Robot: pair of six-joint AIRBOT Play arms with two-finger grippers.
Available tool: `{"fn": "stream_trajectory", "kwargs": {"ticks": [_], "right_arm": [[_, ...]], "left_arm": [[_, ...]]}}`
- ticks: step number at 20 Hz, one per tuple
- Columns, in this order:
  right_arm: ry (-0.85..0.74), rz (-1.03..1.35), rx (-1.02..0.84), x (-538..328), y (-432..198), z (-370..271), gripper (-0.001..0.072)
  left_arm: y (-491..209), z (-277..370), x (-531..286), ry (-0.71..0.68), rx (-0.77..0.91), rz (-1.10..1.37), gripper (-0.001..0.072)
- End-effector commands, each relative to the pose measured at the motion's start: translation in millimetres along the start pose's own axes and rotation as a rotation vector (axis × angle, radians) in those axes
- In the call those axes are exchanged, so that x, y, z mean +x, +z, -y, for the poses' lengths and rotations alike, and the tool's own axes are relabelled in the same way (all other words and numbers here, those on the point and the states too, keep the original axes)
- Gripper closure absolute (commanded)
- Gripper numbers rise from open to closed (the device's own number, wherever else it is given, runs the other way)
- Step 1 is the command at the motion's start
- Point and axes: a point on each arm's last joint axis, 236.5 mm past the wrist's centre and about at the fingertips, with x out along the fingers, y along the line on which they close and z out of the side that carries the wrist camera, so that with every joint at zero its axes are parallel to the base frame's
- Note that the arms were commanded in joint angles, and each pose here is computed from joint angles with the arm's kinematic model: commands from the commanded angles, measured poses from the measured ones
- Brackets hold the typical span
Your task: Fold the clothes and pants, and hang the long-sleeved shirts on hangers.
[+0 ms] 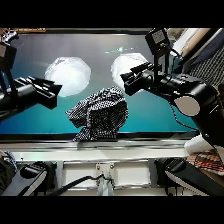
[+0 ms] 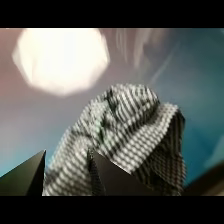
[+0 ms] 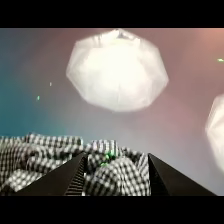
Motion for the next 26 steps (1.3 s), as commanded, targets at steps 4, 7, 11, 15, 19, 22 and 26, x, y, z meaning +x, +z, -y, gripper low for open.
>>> {"fn": "stream_trajectory", "kwargs": {"ticks": [4, 7, 11, 15, 19, 22, 26], "right_arm": [[-0.015, 0.212, 0.007, -5, 50, 3, 0.0288], [-0.018, 0.251, 0.007, -7, 59, 4, 0.0288], [-0.010, 0.311, 0.030, -11, 72, 3, 0.0288], [-0.013, 0.310, 0.030, -9, 72, 4, 0.0287], [-0.009, 0.261, 0.033, 3, 60, 4, 0.0287], [-0.003, 0.233, 0.039, 4, 54, 2, 0.0287], [0.043, 0.132, 0.085, 8, 31, -8, 0.0287]], "left_arm": [[-70, 9, 3, -0.025, -0.175, -0.125, 0.0438], [-113, 29, 17, -0.110, -0.274, -0.210, 0.0408], [-159, 34, 34, -0.130, -0.337, -0.299, 0.0189], [-171, 27, 55, -0.111, -0.400, -0.266, 0.0109], [-189, 42, 87, -0.138, -0.400, -0.337, 0.0109], [-199, 55, 119, -0.140, -0.370, -0.348, 0.0109], [-209, 48, 156, -0.095, -0.437, -0.332, 0.0112]]}}
